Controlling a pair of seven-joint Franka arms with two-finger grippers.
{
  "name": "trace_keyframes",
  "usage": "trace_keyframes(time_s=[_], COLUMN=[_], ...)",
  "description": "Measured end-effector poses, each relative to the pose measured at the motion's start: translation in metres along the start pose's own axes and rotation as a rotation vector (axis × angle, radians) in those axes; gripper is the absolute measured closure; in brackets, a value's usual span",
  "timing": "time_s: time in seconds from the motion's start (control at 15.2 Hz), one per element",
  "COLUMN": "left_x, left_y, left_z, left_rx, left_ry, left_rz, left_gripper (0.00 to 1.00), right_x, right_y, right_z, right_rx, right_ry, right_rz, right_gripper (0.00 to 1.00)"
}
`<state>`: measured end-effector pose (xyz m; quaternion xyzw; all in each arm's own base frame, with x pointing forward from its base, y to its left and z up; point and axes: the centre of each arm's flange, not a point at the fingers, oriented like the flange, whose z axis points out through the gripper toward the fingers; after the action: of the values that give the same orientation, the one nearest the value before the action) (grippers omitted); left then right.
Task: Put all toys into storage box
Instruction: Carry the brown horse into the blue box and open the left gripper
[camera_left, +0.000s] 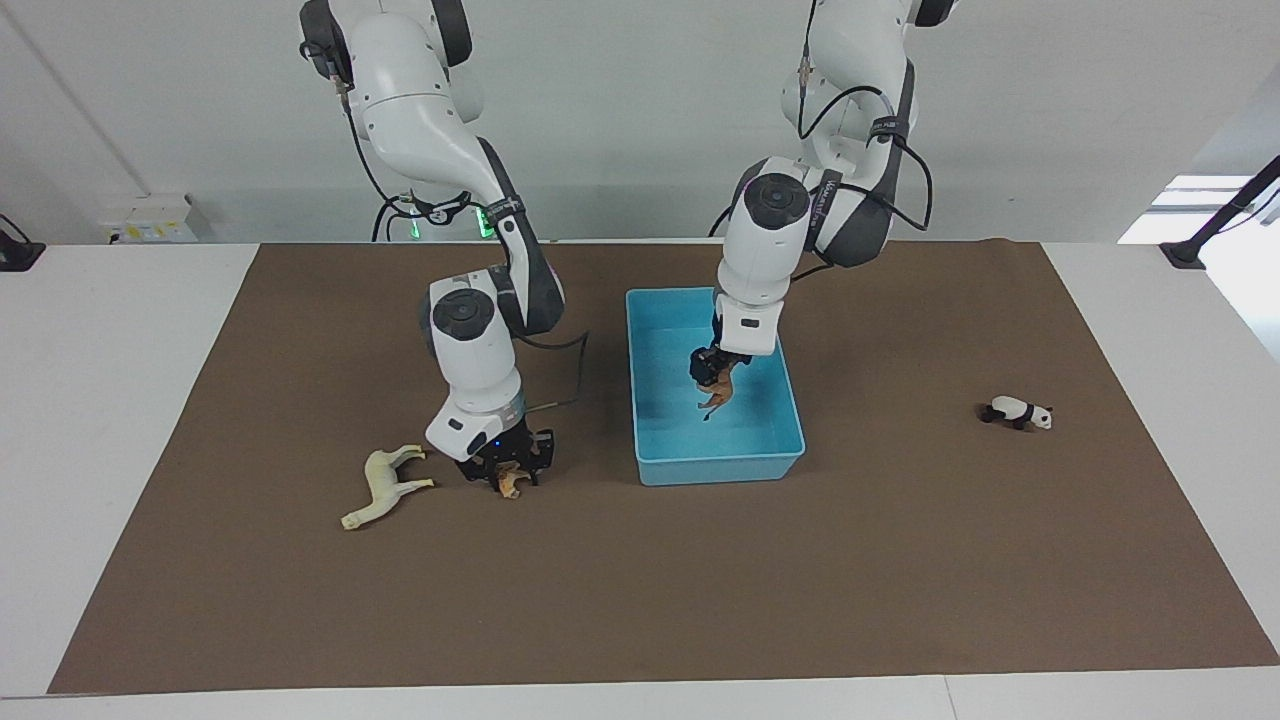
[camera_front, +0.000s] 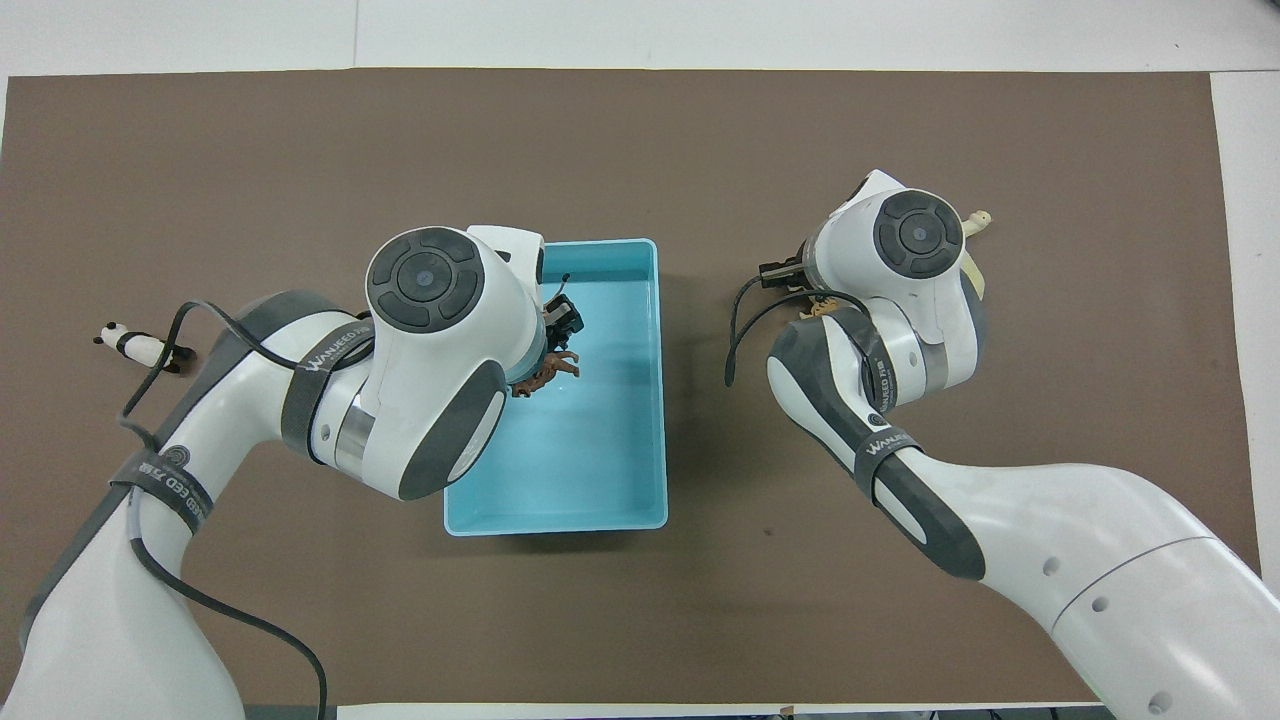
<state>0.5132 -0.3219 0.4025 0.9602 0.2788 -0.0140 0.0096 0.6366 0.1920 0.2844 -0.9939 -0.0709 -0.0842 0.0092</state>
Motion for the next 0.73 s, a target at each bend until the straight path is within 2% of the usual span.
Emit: trace_keyframes(time_s=[0.07,0.4,0.53,0.73], left_x=[0.004,0.045,0.094,0.185], left_y=[-0.004,-0.053,-0.098,-0.189], left_z=[-0.006,-0.064,-0.078,-0.082], left_rx=[0.002,0.006,0.027,0.027], left_ry=[0.001,0.016,0.025,0.028], left_rz=[-0.009,-0.005,0.074,0.178], left_gripper=[0.01,0.0,0.0,0.0], right_x=[0.0,0.002,0.014,0.042], right_y=[0.0,-0.001,-0.007,-0.044], right_z=[0.0,-0.003,-0.023,-0.099], right_rx=[0.0,-0.001,-0.006,-0.014], right_ry=[0.0,-0.003,-0.039,-0.103], right_rz=[0.0,-0.001,-0.007,0.002], right_gripper=[0.43,0.43,0.43,0.43])
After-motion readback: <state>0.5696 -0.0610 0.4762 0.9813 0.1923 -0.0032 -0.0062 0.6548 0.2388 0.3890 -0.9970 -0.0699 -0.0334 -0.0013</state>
